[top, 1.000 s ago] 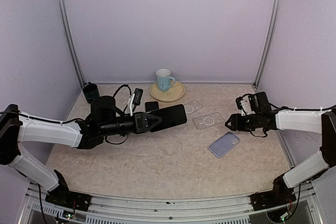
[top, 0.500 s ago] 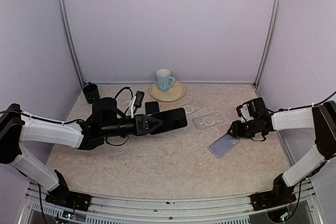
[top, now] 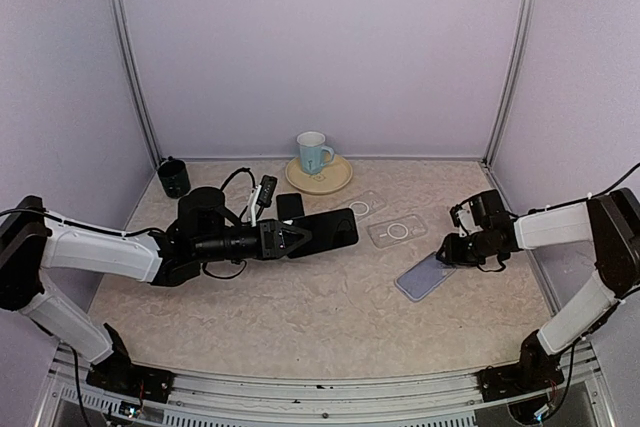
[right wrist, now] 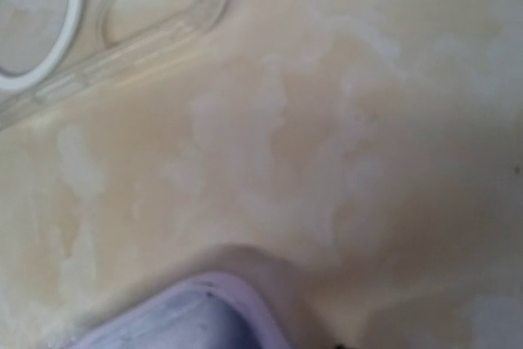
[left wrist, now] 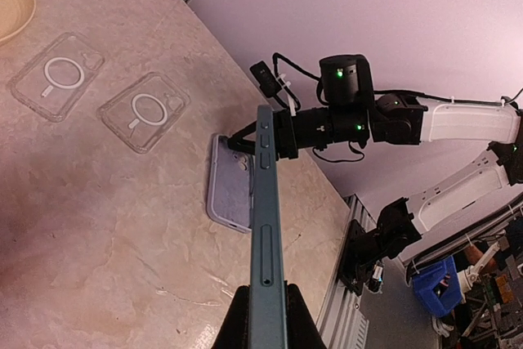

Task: Put the phone into the phone case
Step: Move the phone case to the center of the board.

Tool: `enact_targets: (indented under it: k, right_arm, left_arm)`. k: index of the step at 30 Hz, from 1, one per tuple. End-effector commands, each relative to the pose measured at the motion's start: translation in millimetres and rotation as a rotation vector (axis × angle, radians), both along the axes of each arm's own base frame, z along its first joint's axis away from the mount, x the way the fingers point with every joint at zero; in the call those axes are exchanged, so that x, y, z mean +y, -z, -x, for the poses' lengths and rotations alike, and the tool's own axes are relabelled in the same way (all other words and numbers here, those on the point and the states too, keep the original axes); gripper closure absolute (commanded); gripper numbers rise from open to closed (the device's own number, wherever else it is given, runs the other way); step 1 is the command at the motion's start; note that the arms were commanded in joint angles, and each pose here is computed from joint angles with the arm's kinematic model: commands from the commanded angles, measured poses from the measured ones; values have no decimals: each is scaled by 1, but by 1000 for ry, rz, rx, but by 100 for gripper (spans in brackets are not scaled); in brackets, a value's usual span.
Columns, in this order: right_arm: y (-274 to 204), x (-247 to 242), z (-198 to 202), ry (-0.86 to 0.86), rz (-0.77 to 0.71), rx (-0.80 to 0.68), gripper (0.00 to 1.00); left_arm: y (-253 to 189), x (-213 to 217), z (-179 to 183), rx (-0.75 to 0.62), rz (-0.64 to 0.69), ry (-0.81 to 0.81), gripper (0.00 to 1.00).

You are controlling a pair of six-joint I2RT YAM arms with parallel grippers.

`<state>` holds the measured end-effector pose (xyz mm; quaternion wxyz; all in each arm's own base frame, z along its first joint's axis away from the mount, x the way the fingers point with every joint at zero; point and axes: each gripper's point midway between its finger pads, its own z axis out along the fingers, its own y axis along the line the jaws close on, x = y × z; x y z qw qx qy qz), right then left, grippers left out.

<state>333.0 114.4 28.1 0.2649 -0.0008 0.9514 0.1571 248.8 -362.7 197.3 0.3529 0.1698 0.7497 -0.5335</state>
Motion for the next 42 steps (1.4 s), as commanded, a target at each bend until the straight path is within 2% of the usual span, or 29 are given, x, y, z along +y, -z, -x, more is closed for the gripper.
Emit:
enact_targets:
  k: [1, 8, 13, 17, 23, 33, 42]
  right_arm:
    - [8, -1, 6, -7, -14, 22, 68]
    - [18, 2, 17, -22, -39, 48, 79]
    - [17, 6, 21, -23, -73, 50, 93]
    - [5, 14, 19, -26, -127, 29, 100]
    - [-10, 34, 21, -18, -205, 17, 100]
    - [-22, 76, 12, -14, -170, -30, 100]
    - [-22, 117, 14, 3, -142, -38, 100]
  left_arm:
    - [-22, -2, -3, -61, 68, 5, 100]
    - [-23, -2, -3, -57, 77, 9, 100]
    - [-22, -3, -2, -52, 80, 12, 100]
    - [-21, -4, -2, -47, 82, 14, 100]
    - [-20, -3, -2, -35, 83, 9, 100]
    - [-11, -13, -3, 9, 33, 4, 100]
    - [0, -16, -10, 95, -19, -77, 100]
